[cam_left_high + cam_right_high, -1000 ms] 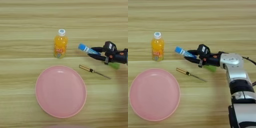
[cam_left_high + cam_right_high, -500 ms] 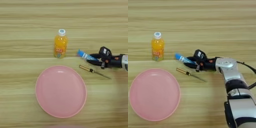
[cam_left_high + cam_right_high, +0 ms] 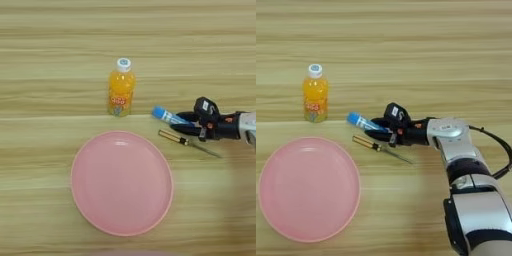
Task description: Move the objects on the table
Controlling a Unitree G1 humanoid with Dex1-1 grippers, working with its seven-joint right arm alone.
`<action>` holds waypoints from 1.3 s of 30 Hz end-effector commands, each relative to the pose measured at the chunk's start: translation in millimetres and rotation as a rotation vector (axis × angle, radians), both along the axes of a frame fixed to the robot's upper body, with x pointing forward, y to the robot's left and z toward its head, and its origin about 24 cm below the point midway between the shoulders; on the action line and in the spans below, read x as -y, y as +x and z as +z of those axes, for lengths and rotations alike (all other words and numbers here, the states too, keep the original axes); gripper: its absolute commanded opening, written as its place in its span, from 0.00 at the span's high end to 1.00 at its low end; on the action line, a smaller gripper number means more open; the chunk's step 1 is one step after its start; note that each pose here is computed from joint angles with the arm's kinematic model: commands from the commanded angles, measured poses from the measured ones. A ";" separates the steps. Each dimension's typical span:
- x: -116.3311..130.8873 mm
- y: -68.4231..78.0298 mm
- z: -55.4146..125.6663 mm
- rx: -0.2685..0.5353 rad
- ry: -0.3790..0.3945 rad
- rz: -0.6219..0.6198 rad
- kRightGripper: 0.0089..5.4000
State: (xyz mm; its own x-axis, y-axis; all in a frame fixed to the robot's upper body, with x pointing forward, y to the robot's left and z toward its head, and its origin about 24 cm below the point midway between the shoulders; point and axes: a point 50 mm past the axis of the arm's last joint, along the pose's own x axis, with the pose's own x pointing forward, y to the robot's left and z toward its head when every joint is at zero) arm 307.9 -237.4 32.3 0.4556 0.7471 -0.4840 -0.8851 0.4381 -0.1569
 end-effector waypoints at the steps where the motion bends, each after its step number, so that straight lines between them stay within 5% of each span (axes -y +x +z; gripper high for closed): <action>1: 1.5 19.1 33.9 0.131 -0.024 0.006 0.67; 11: 2.3 20.2 45.2 0.183 0.020 0.024 0.49; 24: -0.1 16.7 110.9 0.456 0.348 0.065 0.22; 33: -19.4 0.5 129.1 0.485 0.458 0.132 0.07; 39: -46.2 -26.2 141.5 0.470 0.450 0.227 0.00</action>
